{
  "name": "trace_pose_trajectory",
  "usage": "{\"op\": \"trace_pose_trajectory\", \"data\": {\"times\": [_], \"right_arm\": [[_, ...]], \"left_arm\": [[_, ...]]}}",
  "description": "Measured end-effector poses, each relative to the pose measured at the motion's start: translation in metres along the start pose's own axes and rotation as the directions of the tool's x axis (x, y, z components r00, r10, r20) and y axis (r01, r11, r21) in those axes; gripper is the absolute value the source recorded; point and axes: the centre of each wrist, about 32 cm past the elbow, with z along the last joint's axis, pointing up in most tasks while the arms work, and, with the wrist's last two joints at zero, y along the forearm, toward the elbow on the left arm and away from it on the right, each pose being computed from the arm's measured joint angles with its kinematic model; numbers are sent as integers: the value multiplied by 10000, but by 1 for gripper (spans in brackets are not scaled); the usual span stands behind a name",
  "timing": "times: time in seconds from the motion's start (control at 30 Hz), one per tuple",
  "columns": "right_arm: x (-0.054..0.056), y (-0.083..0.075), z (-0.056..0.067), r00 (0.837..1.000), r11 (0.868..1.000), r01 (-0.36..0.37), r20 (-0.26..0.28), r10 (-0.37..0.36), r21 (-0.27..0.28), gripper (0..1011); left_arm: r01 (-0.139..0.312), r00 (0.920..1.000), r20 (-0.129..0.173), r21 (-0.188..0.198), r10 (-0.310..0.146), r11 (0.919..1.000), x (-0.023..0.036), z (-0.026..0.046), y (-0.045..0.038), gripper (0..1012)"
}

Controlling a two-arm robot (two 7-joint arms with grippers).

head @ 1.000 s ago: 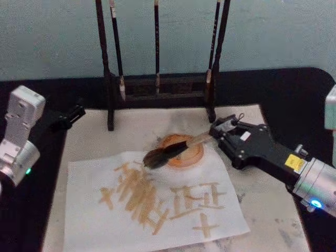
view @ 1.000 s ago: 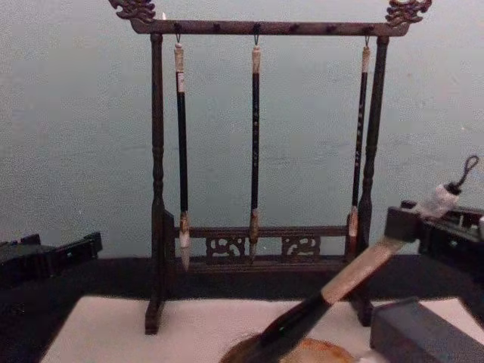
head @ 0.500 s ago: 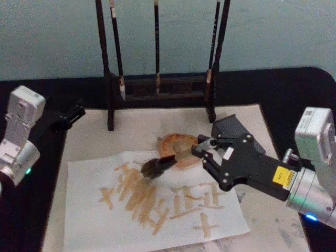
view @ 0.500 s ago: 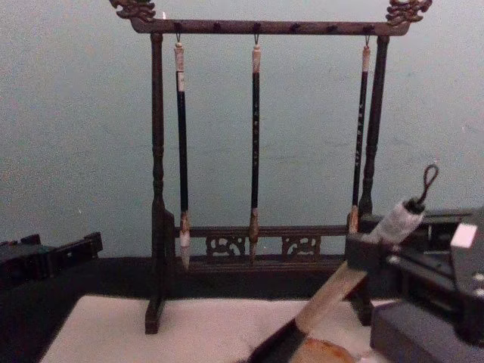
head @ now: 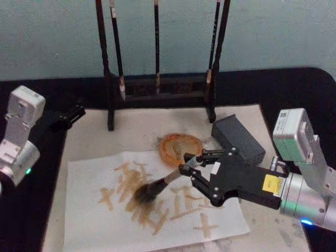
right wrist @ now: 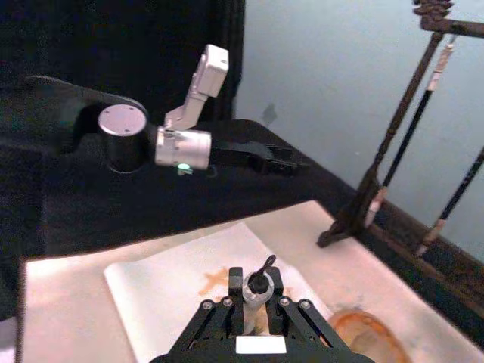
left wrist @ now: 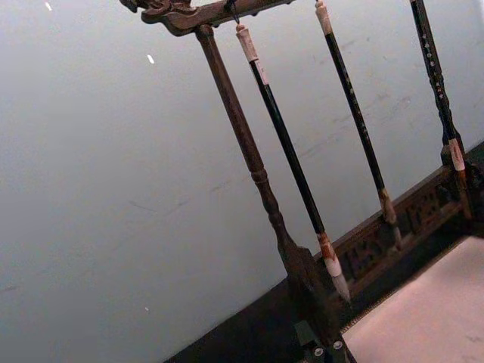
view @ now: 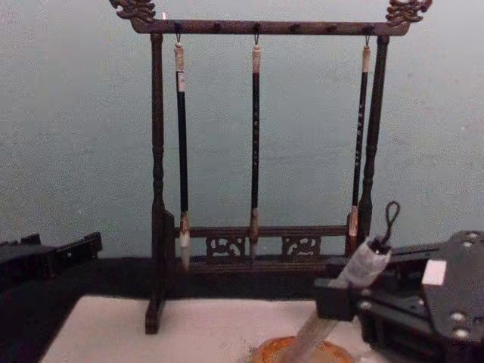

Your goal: Pick up the brush from the inkstone, write on the paper, then place the brush back to its original position.

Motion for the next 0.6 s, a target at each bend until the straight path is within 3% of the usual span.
{"op": "trace_pose_trajectory", "data": {"times": [0.3, 0.6], "right_arm": [[28, -1, -38, 9990, 9997, -238, -370, 236, -62, 169], [84, -106, -85, 9984, 10000, 4, -568, -6, -47, 169]], "left_arm": [[0, 10000, 0, 0, 0, 10000, 0, 0, 0, 1002], [0, 10000, 0, 1, 0, 10000, 0, 0, 0, 1002]]}}
